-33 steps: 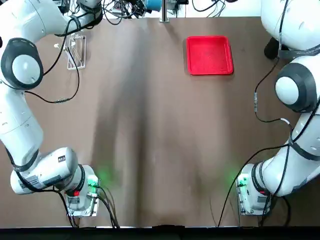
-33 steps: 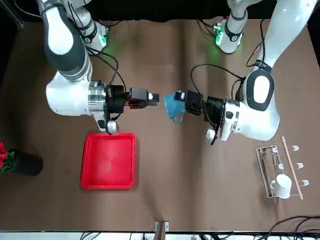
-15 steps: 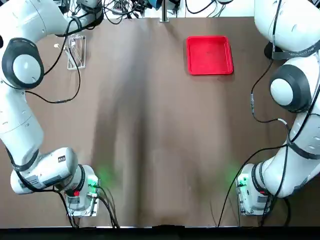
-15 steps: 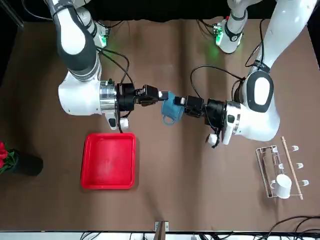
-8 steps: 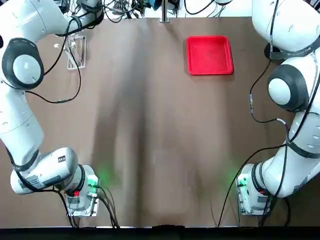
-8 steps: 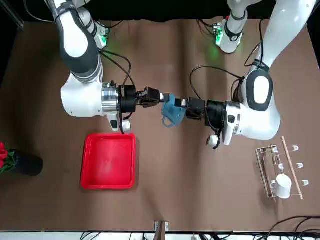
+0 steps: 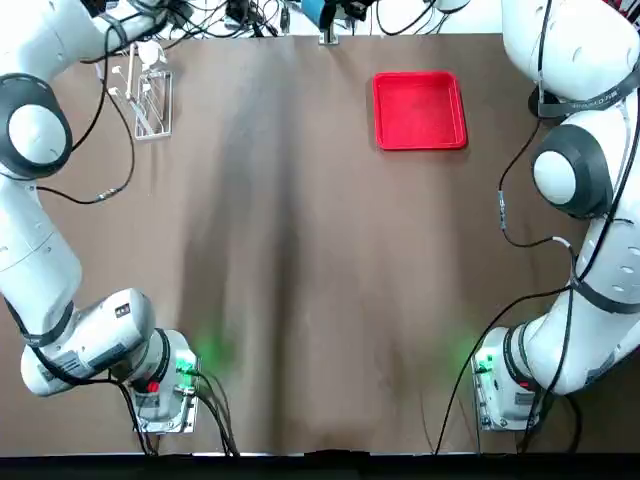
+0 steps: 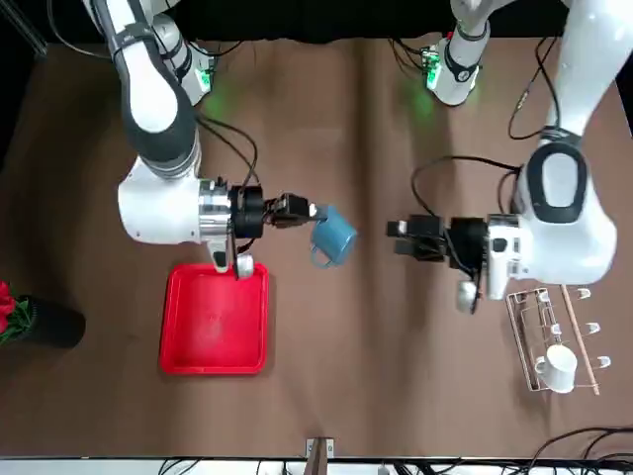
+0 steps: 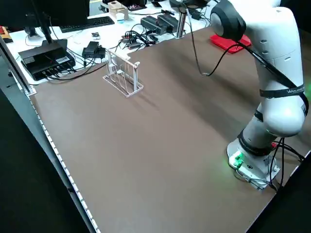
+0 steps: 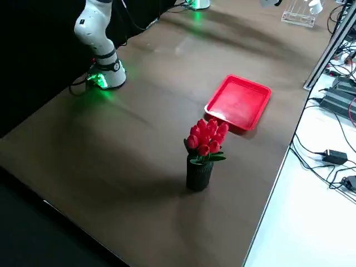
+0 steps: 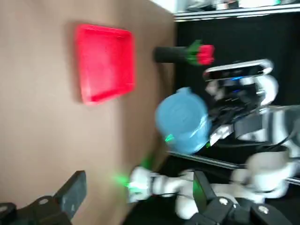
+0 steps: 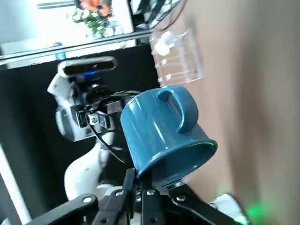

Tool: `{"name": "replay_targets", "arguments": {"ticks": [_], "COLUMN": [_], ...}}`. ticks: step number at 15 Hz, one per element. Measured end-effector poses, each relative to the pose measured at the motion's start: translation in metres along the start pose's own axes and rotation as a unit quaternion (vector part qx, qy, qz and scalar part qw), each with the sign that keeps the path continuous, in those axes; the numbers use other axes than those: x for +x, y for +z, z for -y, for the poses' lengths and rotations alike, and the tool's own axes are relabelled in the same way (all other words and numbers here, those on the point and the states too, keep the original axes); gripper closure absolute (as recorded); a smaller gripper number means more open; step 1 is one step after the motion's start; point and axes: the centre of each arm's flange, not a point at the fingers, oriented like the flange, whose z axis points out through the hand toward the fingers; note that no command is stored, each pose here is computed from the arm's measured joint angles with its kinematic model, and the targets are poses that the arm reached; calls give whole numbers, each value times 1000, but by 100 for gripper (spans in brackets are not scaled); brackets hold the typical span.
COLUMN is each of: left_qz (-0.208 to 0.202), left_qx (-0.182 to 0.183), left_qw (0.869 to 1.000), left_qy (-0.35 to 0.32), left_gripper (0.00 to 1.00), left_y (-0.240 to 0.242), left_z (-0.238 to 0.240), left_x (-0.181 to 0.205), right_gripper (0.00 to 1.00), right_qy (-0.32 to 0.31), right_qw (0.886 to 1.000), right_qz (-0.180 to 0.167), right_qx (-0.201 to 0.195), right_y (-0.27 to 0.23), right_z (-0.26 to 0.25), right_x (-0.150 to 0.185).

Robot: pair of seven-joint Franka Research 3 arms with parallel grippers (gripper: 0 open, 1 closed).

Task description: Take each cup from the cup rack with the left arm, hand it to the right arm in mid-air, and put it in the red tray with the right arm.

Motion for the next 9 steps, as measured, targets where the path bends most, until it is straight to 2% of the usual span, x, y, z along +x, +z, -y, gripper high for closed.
{"name": "replay_targets", "arguments": {"ticks": [2,5,7,9], "left_qz": [-2,2,9,15], "left_qx": [94,227,296,353], "left_qw": [995,972,950,925], "left_qy": [25,66,101,137], "left_gripper": [0,0,0,0], "left_y": [-20,-34,-44,-64], "left_z": [20,39,50,61], "left_x": [0,1,2,4], "right_gripper": [92,92,92,92], "right_qy": [6,35,70,95], "right_qw": [999,991,976,960], "right_qz": [-12,-8,16,27], "right_qx": [-38,-127,-204,-263], "right_y": [-19,-53,-79,-107], "right_z": [-23,-60,-94,-134], "right_x": [13,26,32,43]}}
